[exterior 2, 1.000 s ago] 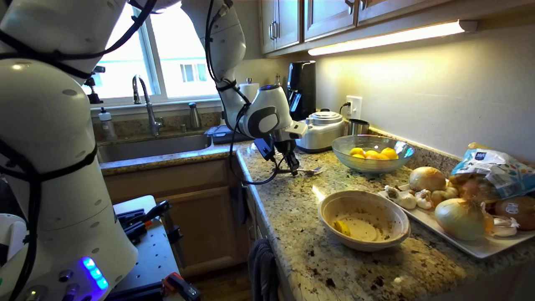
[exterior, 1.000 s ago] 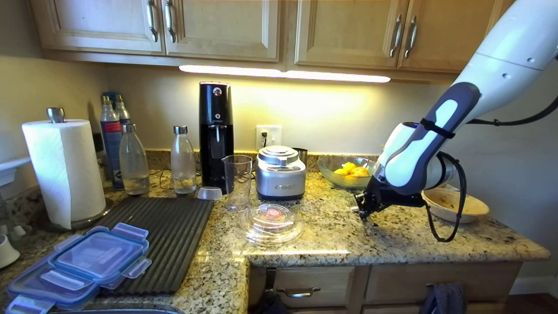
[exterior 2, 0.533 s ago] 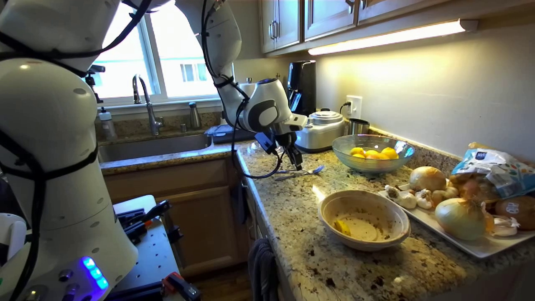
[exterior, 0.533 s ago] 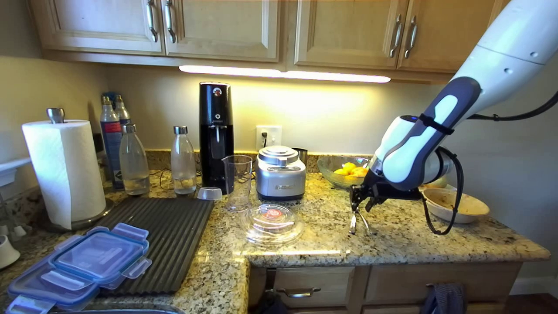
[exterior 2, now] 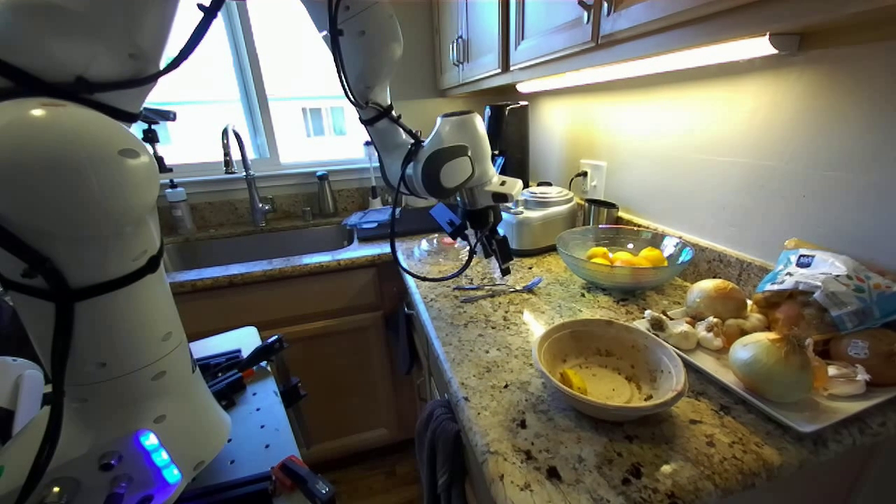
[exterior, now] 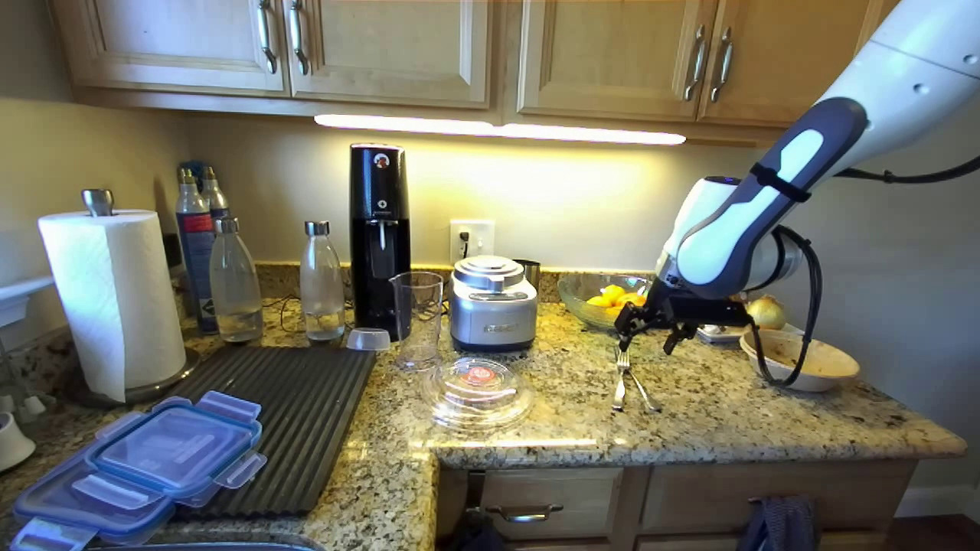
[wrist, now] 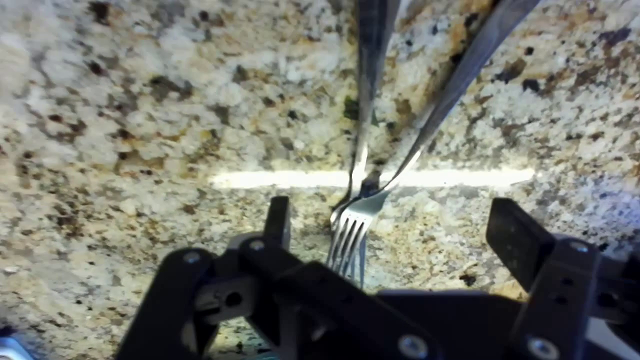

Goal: Pick up the folks from the bowls and put them on the countertop. Separate the bowls and place the top bowl on the countertop.

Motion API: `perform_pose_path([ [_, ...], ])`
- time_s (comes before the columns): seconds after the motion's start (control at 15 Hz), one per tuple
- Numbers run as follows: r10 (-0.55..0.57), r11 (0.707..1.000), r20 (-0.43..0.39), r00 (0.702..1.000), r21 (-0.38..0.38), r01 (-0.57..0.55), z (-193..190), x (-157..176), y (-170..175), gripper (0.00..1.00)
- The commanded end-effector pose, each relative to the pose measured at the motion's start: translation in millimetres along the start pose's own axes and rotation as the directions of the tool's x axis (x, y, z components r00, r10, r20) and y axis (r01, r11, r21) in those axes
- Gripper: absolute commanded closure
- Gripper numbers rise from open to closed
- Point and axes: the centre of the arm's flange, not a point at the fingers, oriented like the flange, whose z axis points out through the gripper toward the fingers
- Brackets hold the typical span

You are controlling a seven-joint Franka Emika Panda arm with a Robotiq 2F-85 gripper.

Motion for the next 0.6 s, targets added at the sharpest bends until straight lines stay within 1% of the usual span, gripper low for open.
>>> perform_pose_path([
  [0.0, -0.032, 0.996, 0.115, 0.993, -0.074, 0.041, -52.5, 12.2, 33.2, 0.0],
  [0.07, -0.044, 0.993, 0.135, 0.99, -0.104, 0.058, -61.6, 17.4, 43.3, 0.0],
  [0.27, -0.065, 0.975, 0.16, 0.985, -0.202, 0.097, -81.6, 34.4, 74.4, 0.0],
  [0.47, -0.105, 0.94, 0.19, 0.976, -0.3, 0.159, -80.0, 46.4, 101.8, 0.0],
  [0.53, -0.116, 0.931, 0.206, 0.972, -0.319, 0.178, -77.6, 49.4, 109.2, 0.0],
])
